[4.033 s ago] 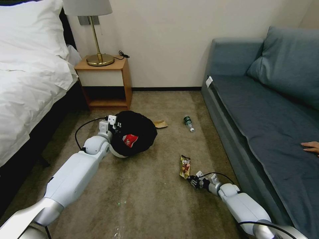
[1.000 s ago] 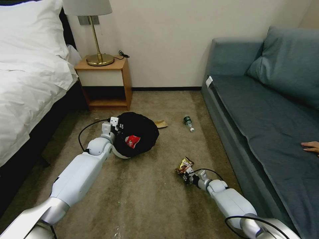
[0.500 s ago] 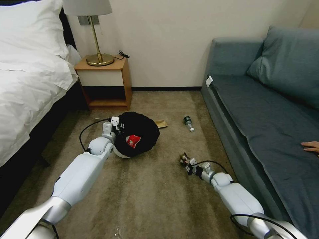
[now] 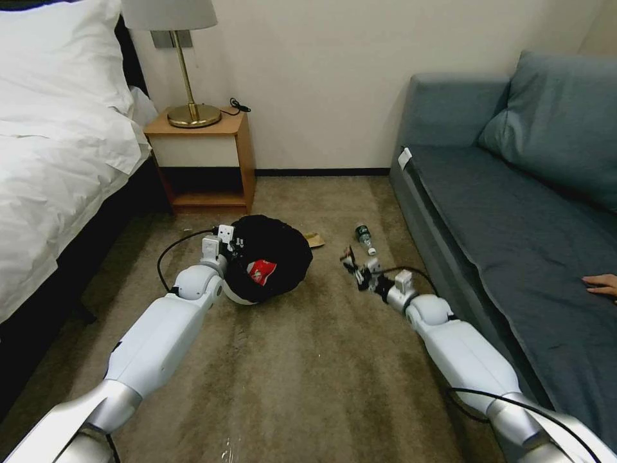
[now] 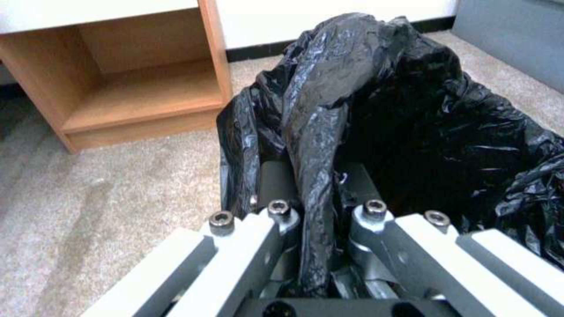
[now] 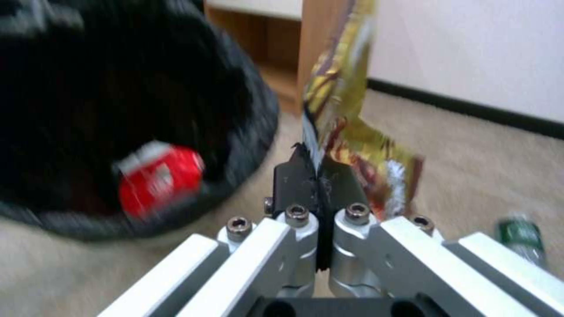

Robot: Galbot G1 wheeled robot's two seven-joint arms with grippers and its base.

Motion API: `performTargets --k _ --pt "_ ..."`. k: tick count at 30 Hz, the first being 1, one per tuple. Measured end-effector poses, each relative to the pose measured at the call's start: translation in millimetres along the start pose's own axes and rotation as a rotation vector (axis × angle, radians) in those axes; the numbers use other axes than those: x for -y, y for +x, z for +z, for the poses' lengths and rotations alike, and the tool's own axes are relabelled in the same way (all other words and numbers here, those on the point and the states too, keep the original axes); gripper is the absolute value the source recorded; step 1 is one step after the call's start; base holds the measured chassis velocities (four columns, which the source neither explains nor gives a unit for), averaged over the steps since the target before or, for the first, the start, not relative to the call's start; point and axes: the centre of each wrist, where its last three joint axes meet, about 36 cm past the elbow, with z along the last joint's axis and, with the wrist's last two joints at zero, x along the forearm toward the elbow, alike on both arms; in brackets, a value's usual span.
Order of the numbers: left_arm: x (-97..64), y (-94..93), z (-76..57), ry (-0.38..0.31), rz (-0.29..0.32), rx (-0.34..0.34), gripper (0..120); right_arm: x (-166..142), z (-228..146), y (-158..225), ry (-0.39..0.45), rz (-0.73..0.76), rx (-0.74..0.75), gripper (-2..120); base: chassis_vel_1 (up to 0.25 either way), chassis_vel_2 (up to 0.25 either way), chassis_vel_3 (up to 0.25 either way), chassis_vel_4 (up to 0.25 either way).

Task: Pick up the trash bin, then pick up the garbage on the floor and place it into the trash bin.

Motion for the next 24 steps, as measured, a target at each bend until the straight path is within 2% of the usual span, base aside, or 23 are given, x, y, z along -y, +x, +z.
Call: performTargets --k 4,6,7,12,16,24 --pt "-0.2 -1.9 -2.3 0.004 -0.001 0.007 5 -23.7 -27.8 -18.1 -0.038 -0.041 0.058 0 0.0 0.0 0.0 0.0" --pt "1.4 -3.7 -3.8 0.01 -0.001 0.013 5 -47.8 -42.2 -34.9 -0.07 -0.083 0.097 0 0.0 0.0 0.0 0.0" --pt "1.4 -3.7 -3.8 0.01 -0.001 0.013 5 -47.8 -42.2 -34.9 -0.07 -0.083 0.097 0 0.0 0.0 0.0 0.0" --pt "4.8 -5.7 -4.3 0.017 0.002 0.018 5 -87.8 -57.1 -66.6 -0.124 -0.14 0.131 0 0.0 0.0 0.0 0.0" --pt "6.2 -6.0 -4.5 0.019 0.003 0.02 5 -104.8 -48.0 -79.3 -0.139 -0.153 0.108 0 0.0 0.0 0.0 0.0" --pt "2.9 -5.3 -4.7 0.017 -0.001 0.021 5 -115.4 -17.6 -83.6 -0.136 -0.139 0.045 0 0.0 0.0 0.0 0.0"
